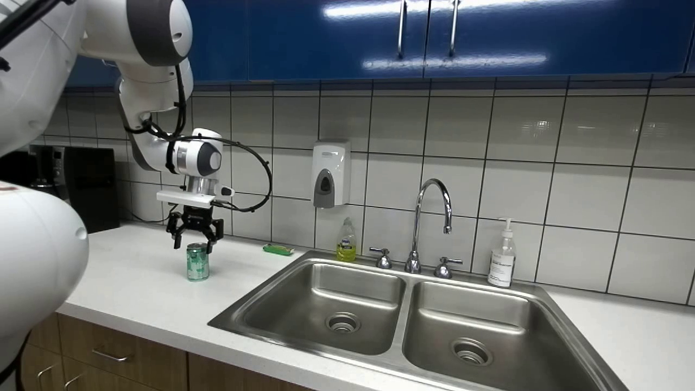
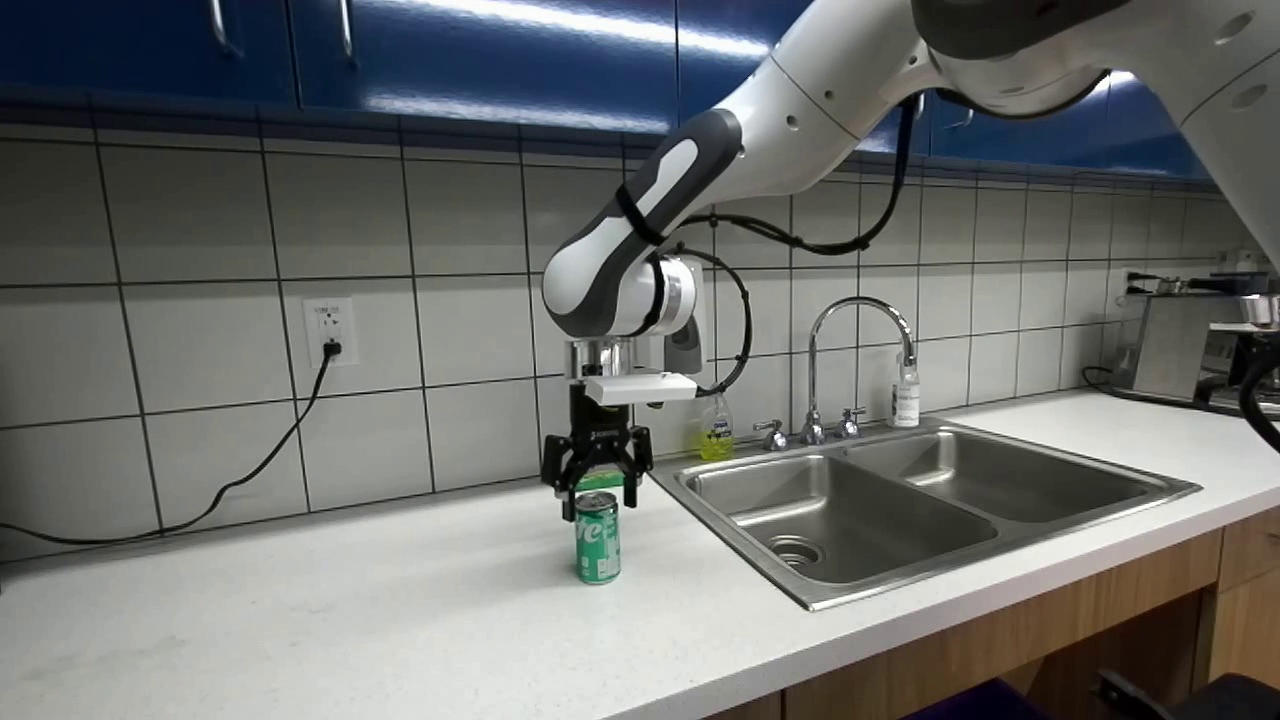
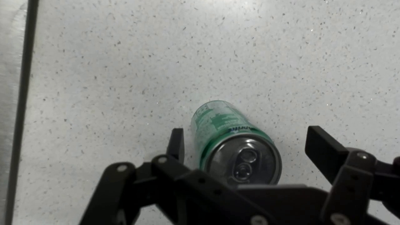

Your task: Put the green can in the sink on the left.

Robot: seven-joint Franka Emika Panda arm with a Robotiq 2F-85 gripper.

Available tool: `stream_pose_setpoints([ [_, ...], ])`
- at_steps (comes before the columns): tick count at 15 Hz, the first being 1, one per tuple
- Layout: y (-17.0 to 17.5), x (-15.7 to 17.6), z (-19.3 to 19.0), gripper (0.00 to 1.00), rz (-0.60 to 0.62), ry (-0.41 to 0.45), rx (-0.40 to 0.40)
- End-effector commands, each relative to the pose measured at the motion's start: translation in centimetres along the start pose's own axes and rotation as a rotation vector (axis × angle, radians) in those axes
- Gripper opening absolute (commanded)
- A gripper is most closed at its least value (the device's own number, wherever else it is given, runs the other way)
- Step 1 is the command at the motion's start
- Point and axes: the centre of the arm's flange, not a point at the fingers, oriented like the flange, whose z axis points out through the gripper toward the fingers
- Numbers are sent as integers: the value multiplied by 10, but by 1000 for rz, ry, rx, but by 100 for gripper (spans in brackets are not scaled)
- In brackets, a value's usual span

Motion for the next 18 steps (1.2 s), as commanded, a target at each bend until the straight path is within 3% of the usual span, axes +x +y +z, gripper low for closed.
stream_pose_setpoints([
  [1, -1, 13, -1, 100, 19, -11, -18],
  [14, 6, 28, 13, 100, 39, -42, -24],
  [15, 6, 28, 14, 92, 41, -45, -25],
  [16, 7, 28, 14, 74, 42, -46, -26],
  [18, 8, 28, 15, 58, 44, -47, -24],
])
